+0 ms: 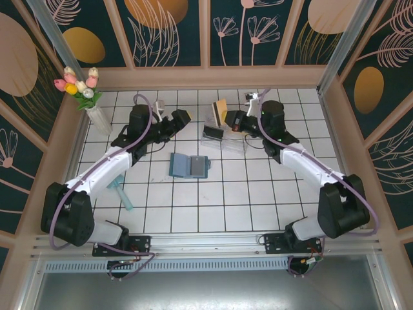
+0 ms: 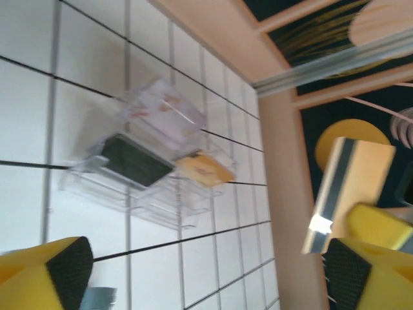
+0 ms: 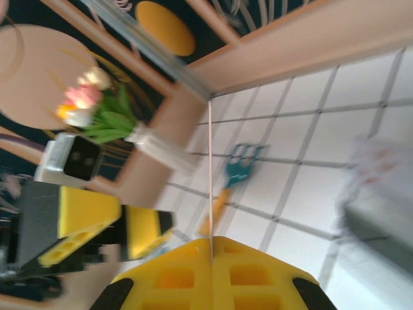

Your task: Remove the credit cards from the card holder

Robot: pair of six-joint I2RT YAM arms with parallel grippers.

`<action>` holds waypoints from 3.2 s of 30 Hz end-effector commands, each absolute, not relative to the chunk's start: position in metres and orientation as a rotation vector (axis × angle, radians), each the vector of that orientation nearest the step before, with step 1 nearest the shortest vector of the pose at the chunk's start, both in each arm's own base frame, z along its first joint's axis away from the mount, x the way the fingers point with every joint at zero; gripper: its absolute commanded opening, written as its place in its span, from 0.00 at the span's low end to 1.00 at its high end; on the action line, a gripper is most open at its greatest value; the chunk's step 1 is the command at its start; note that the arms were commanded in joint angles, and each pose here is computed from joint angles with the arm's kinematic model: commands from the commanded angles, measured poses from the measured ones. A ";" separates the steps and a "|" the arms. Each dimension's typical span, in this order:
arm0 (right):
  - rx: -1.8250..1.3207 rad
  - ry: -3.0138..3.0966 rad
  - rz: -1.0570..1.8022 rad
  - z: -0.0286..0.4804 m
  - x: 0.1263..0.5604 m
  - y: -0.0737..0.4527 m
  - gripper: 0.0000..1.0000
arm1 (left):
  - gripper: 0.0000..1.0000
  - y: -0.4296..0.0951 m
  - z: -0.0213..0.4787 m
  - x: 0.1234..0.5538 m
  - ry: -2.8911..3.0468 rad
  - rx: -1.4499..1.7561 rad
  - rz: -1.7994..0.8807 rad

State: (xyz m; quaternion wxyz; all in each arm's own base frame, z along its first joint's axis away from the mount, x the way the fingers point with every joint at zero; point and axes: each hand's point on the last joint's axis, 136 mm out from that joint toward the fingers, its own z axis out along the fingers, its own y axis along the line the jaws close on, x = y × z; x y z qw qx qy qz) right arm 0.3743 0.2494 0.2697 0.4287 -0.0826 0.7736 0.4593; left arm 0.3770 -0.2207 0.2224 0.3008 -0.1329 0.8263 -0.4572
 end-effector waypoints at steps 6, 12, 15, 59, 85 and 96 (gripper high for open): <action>-0.550 1.861 0.394 0.280 0.397 0.186 0.00 | 0.99 -0.182 0.181 0.371 2.271 -0.371 -0.965; -0.895 1.917 0.277 0.255 0.391 0.186 0.00 | 0.98 -0.175 0.169 0.372 2.325 -0.341 -0.877; -1.045 1.951 0.245 0.238 0.389 0.188 0.00 | 0.99 -0.175 0.162 0.370 2.348 -0.334 -0.870; -1.584 2.045 0.023 0.129 0.431 0.179 0.00 | 0.98 -0.189 0.132 0.368 2.442 -0.358 -0.953; -1.528 2.044 0.034 0.137 0.442 0.180 0.10 | 0.98 -0.192 0.139 0.366 2.406 -0.327 -0.991; -1.501 2.022 0.015 0.152 0.440 0.178 0.21 | 0.99 -0.194 0.140 0.365 2.407 -0.310 -1.001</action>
